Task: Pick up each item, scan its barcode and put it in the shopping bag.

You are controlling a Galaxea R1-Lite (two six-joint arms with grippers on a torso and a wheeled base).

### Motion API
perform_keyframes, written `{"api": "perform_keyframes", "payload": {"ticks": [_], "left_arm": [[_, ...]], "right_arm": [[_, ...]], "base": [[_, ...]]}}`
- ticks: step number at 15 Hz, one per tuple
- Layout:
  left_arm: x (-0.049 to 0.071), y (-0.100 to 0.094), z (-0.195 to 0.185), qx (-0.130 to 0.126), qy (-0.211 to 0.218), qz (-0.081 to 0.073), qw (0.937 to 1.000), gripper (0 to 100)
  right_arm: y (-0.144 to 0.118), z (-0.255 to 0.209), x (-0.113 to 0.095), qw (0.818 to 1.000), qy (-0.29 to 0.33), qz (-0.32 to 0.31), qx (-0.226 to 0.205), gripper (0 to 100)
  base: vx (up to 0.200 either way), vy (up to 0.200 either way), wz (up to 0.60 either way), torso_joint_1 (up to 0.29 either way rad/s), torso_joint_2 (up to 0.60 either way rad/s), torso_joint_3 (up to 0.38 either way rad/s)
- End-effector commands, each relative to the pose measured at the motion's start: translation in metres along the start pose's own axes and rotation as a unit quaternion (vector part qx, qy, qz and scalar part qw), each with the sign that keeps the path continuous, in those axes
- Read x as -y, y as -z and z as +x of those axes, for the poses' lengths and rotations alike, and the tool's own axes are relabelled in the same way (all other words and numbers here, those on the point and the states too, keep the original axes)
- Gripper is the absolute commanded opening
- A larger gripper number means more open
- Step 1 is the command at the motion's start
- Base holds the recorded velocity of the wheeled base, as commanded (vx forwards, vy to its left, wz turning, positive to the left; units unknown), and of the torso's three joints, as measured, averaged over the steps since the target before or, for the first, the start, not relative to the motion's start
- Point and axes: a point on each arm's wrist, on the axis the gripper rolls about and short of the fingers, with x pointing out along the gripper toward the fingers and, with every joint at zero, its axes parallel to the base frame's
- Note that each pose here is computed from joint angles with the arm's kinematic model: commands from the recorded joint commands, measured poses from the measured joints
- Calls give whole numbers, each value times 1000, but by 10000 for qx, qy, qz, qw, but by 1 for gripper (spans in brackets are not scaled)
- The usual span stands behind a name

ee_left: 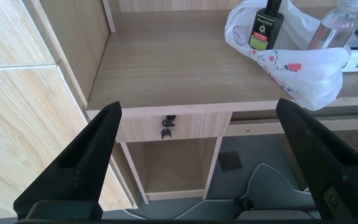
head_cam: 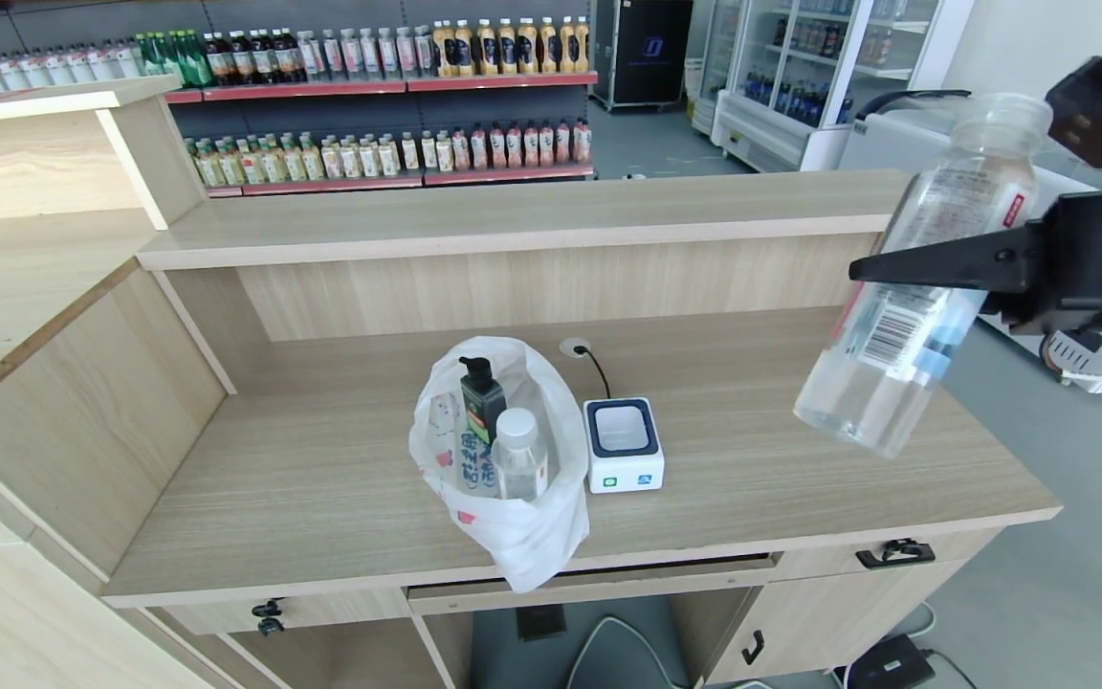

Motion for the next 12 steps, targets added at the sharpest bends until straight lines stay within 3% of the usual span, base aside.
{"api": "perform_keyframes", "payload": {"ticks": [1,3,7,12], "left_arm": [[0,0,0,3,0,0,10000,100],[0,0,0,3,0,0,10000,100],[0,0,0,-5,0,0,10000,100],[0,0,0,3,-8,0,10000,100]], "right_arm": [[11,-20,-32,9988,-450,-174,-55,0],[20,-24,-43,9978,-612,-197,-165,0],[50,-30,-41,9953,-606,-603,-459,0],[47,-37,-49,9927,-891,-632,-508,0]], "base": [[0,0,0,0,0,0],[0,0,0,0,0,0],[0,0,0,0,0,0],[0,0,0,0,0,0]]}}
